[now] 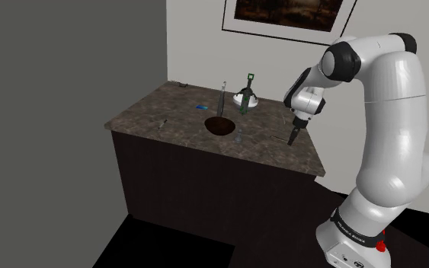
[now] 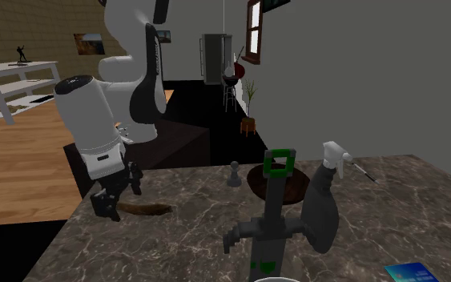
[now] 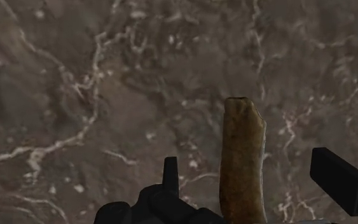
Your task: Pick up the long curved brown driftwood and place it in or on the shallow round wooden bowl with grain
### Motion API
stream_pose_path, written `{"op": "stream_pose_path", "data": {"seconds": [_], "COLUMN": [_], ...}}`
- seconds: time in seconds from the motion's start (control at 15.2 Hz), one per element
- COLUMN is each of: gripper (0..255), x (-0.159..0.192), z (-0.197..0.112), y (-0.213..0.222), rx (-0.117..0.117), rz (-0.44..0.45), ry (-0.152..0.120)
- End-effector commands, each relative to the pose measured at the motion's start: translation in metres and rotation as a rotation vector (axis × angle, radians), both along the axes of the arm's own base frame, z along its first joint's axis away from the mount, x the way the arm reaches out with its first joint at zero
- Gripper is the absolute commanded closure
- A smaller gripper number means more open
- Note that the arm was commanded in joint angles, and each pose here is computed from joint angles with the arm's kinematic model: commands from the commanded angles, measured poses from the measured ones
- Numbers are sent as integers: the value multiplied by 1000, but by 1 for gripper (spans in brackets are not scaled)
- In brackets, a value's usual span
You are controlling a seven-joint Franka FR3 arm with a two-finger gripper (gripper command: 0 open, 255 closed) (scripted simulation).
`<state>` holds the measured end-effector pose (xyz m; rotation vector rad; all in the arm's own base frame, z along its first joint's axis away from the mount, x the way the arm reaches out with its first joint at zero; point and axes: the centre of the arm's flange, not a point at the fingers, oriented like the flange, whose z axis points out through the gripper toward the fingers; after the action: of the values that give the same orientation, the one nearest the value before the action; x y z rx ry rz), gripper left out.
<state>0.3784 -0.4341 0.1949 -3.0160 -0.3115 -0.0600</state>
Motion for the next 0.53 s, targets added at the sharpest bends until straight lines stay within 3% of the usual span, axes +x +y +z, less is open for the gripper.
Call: {"op": "stream_pose_path", "data": {"seconds": [0.0,0.07,0.46], "gripper": [0,255,255], "x": [0,0,-2], "z": [0,0,2], "y": [0,0,-3], "rx": [0,0,0], "rz": [0,0,0], "ry": [0,0,0]}}
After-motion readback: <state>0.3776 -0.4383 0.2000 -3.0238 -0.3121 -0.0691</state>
